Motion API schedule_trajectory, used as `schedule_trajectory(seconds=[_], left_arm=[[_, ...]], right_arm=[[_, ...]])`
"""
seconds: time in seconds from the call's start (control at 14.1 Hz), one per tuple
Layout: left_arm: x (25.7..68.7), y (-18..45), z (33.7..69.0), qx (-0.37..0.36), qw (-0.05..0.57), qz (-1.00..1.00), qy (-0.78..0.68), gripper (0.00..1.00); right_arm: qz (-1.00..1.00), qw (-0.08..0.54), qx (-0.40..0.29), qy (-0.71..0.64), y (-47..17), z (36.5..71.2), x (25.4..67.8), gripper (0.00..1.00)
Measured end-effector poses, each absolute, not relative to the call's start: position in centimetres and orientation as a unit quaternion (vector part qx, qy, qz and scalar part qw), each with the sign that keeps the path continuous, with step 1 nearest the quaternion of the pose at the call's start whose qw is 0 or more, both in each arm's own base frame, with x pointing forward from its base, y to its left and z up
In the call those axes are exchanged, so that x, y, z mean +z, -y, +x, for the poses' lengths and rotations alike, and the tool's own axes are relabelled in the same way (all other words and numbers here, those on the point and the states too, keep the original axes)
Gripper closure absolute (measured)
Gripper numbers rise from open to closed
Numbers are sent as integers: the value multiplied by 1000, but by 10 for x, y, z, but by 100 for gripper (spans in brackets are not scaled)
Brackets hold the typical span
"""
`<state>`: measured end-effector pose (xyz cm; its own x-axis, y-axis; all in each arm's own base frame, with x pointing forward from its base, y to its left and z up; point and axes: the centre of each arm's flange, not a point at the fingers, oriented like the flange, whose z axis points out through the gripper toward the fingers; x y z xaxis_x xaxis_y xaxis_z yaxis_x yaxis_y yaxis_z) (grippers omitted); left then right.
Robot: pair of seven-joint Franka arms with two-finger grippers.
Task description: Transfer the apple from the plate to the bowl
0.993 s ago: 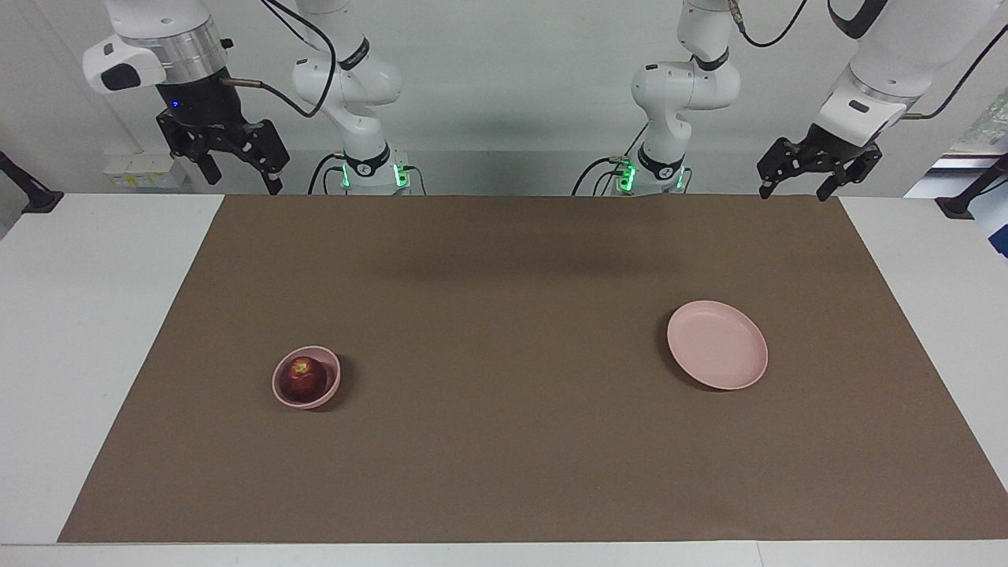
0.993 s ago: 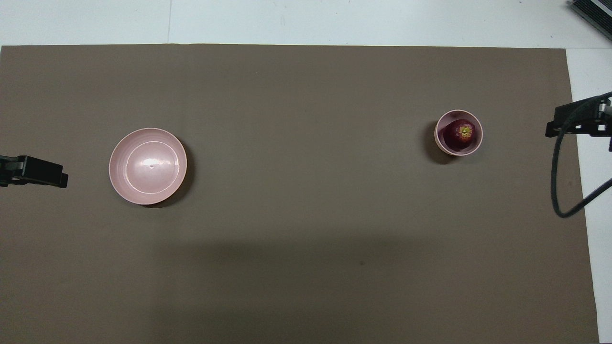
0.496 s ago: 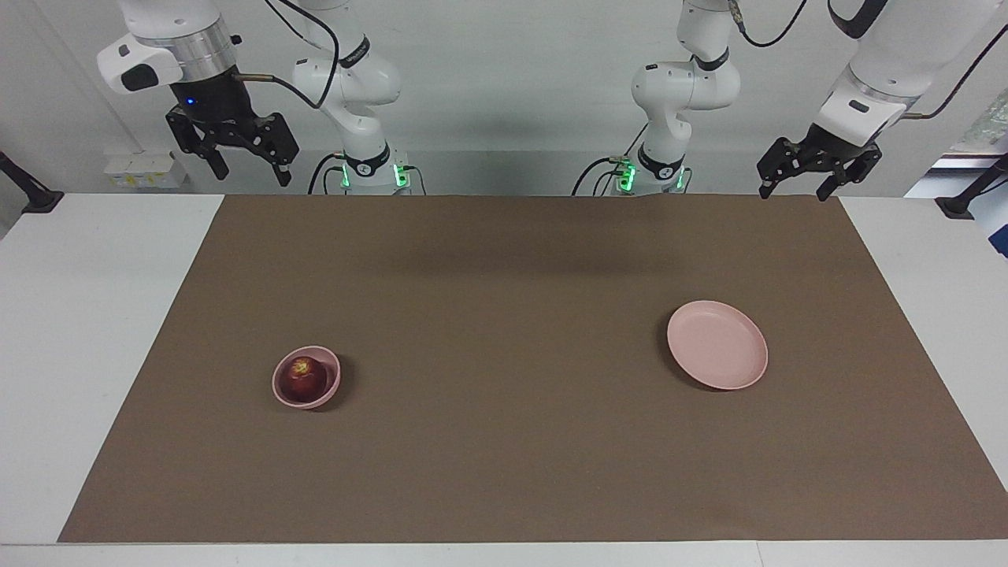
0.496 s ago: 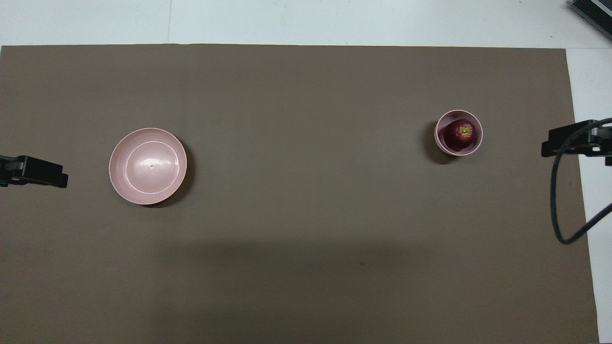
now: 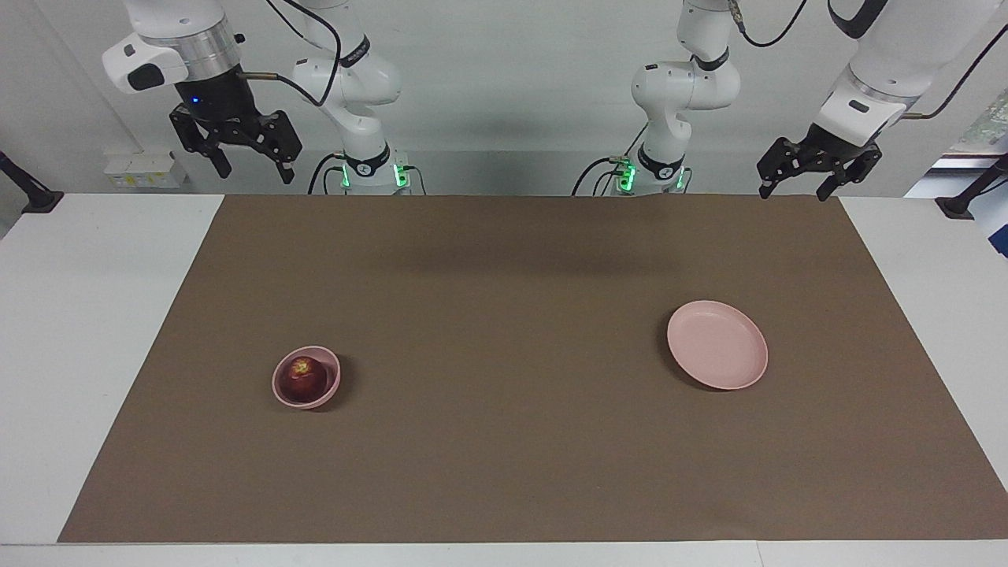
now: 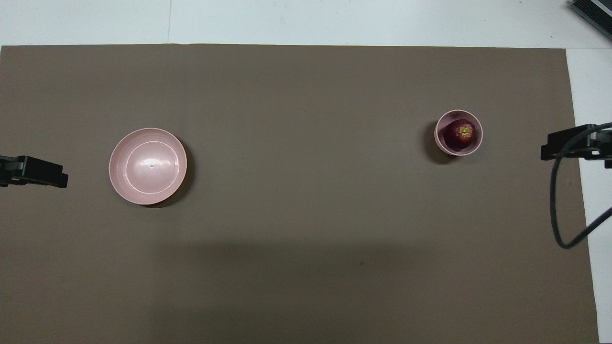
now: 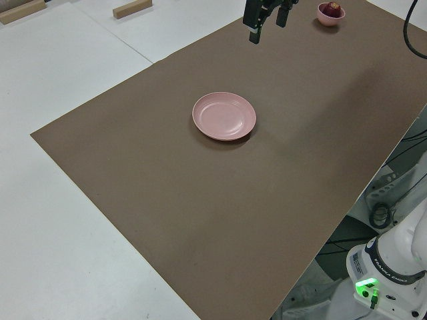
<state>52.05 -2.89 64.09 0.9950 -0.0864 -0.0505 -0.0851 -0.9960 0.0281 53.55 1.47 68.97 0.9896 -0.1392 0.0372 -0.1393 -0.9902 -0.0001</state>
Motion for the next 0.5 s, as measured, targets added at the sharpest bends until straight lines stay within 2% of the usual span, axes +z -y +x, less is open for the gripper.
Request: schedule_trajectory(seconds=[0.5], left_arm=[[641, 29, 521, -26, 13, 999, 43, 0]], right_arm=[[999, -8, 8, 39, -20, 529, 687, 0]])
